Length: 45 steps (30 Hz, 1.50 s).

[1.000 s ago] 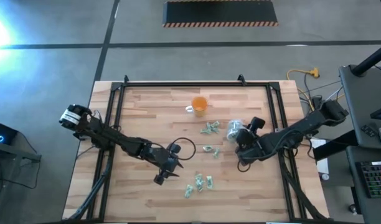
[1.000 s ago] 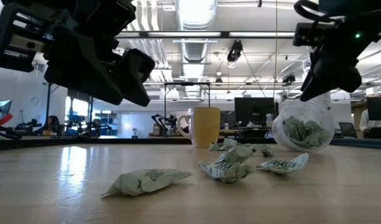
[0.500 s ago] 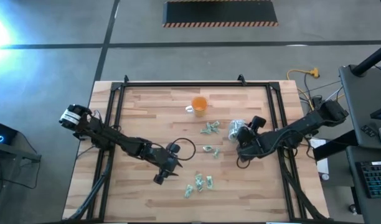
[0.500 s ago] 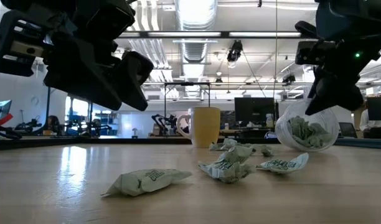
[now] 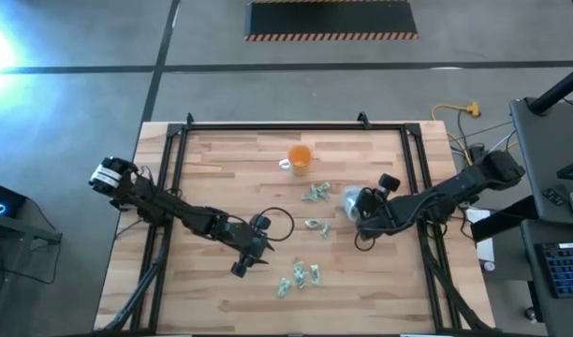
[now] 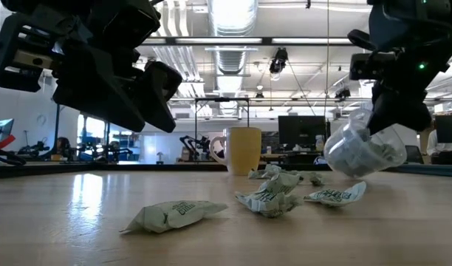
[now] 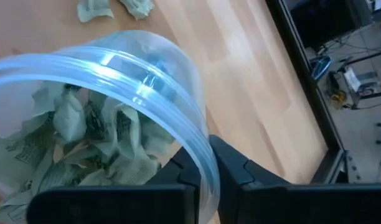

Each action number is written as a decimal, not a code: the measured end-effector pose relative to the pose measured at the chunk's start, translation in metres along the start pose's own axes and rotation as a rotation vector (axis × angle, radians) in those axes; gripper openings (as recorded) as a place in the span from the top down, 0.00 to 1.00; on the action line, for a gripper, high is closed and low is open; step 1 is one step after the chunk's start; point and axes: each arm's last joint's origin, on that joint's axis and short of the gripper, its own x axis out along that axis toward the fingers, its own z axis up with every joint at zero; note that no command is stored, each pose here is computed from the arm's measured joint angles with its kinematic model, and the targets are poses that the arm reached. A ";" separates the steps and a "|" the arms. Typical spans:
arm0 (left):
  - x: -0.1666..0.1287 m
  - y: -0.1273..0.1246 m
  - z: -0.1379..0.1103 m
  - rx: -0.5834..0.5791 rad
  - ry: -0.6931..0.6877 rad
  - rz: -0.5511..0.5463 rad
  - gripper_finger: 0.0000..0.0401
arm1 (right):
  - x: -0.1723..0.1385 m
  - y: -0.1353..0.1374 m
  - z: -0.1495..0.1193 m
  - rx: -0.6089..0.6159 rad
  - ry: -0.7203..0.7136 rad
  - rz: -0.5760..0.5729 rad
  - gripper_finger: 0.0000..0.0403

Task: Pick and place Stevia / Truvia into bins
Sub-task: Adjust the transparent container

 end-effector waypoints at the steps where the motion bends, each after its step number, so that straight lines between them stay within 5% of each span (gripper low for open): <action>1: 0.000 0.000 0.000 0.000 0.000 0.000 0.56 | -0.001 0.000 0.001 0.004 0.002 0.008 0.96; 20: 0.000 0.000 0.000 0.001 0.001 -0.001 0.56 | -0.026 -0.031 0.078 0.027 0.165 0.408 0.97; 25: -0.006 0.000 -0.005 -0.012 0.073 0.017 0.56 | -0.010 -0.015 0.107 -0.061 0.178 0.479 0.97; 31: -0.039 0.004 -0.014 -0.130 0.259 0.217 0.56 | 0.012 0.014 0.144 -0.183 0.203 0.505 0.97; 45: -0.089 -0.003 -0.041 -0.241 0.206 0.230 0.56 | 0.045 0.062 0.220 -0.351 0.194 0.662 0.97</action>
